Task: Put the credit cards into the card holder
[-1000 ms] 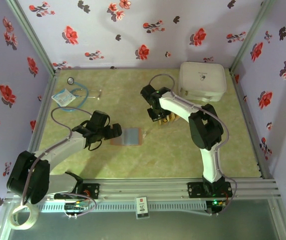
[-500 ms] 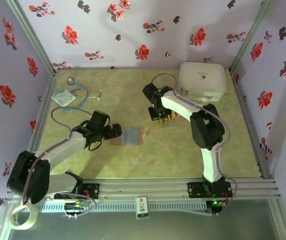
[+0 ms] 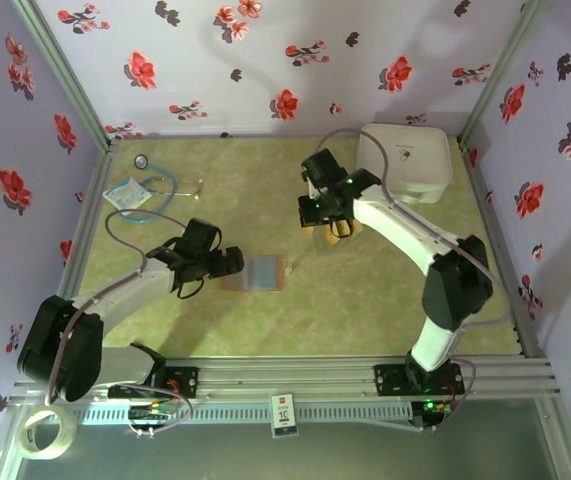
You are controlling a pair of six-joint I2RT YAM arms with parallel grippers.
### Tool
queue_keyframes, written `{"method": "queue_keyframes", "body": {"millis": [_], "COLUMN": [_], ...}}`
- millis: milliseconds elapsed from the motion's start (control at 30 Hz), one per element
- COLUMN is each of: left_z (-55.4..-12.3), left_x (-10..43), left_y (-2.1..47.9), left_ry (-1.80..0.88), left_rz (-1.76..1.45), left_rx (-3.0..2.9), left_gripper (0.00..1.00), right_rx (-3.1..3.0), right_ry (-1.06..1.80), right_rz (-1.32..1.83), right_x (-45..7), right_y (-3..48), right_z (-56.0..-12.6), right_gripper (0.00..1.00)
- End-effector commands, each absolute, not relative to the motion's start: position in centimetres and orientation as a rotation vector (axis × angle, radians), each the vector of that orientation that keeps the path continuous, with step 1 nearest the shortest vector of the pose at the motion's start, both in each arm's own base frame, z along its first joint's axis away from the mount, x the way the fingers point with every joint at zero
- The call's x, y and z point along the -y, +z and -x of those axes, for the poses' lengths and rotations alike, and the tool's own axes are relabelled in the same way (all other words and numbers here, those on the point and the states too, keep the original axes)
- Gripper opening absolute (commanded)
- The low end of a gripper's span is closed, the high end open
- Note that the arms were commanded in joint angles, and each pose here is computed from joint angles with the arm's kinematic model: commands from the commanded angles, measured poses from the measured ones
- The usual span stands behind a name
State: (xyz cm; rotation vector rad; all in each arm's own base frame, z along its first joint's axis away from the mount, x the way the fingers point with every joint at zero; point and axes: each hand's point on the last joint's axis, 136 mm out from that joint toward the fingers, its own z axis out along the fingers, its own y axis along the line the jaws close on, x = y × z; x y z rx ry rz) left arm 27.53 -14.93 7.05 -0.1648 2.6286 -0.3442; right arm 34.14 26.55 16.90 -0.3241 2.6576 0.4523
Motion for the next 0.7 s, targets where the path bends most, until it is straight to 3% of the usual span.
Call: {"method": "queue_keyframes", "body": {"millis": [0,233,667], "left_z": [-27.7,-27.1,-26.5], "left_x": [14.2,12.7,11.5], "left_y": [7.3,7.7,6.6], "left_ry": [-0.27,-0.189,-0.132], "left_rz": [0.141,0.158,0.193], "left_rx": [-2.641,-2.646,-2.645], "left_gripper": [1.0,1.0,1.0], "right_rx": [-2.547,-2.363,-2.374], "right_ry": [0.848,1.247,1.327], "right_rz": [0.255,0.114,0.117], "right_x": [-30.8,-35.5,-38.9], "right_y": [18.6,18.7,13.1], "right_z": [-32.7,-29.9,-27.8], "right_gripper": [0.0,0.0,0.0]}}
